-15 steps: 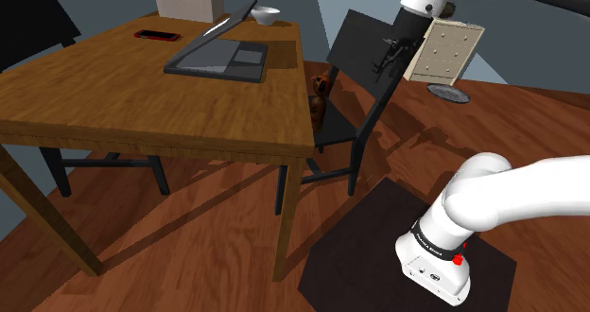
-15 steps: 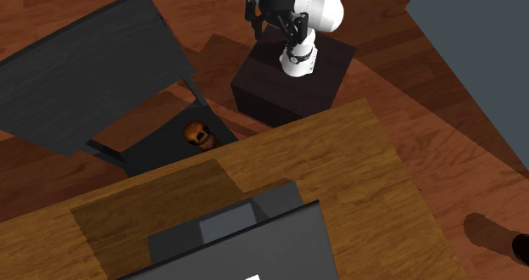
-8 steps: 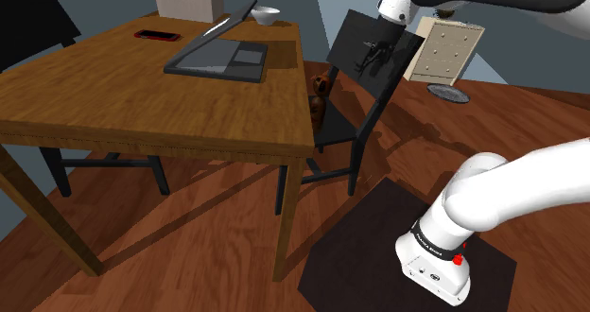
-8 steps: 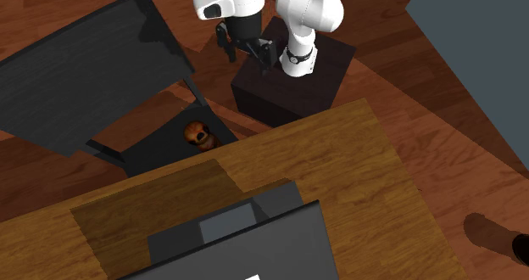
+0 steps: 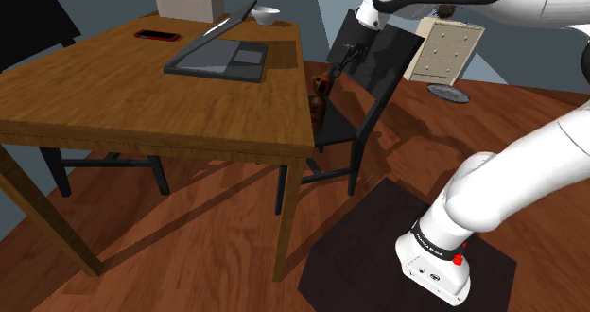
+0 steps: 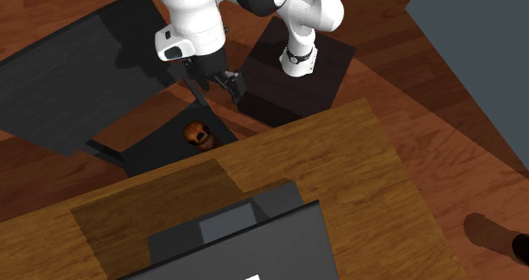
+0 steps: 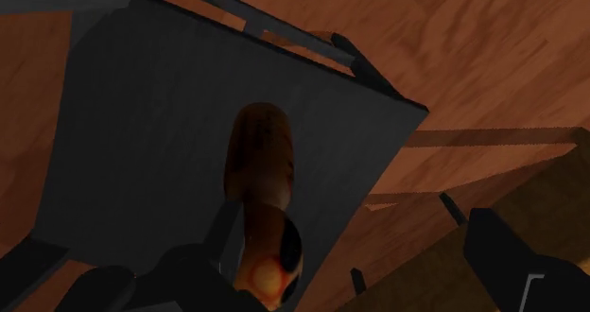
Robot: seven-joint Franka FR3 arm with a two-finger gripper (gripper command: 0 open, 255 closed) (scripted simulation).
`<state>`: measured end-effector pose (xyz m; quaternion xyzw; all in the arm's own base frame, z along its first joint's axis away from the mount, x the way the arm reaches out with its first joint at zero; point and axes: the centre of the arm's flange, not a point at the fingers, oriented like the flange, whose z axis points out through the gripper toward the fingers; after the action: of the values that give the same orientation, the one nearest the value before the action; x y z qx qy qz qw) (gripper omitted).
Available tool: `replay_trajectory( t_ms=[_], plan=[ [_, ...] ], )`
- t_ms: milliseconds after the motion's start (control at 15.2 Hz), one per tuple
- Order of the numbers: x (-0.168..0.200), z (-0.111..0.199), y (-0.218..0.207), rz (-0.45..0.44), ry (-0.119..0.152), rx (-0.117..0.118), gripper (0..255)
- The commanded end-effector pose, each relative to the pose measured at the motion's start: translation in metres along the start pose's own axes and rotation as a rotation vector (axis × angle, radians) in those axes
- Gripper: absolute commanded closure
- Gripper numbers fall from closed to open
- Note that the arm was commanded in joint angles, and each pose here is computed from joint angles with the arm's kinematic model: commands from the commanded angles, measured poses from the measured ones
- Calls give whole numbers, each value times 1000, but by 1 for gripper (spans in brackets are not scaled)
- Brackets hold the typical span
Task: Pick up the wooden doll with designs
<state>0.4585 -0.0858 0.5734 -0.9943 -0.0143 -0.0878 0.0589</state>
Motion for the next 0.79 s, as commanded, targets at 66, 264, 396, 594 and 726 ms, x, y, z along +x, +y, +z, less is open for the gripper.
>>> replay_trajectory(
  t_ms=[66, 264, 396, 594, 726],
  plan=[
    [29, 18, 19, -26, 12, 16, 0],
    [60, 35, 36, -51, 24, 33, 0],
    [81, 46, 46, -67, 32, 44, 0],
    [107, 60, 58, -87, 41, 57, 0],
    [105, 70, 60, -87, 41, 57, 0]
  ],
)
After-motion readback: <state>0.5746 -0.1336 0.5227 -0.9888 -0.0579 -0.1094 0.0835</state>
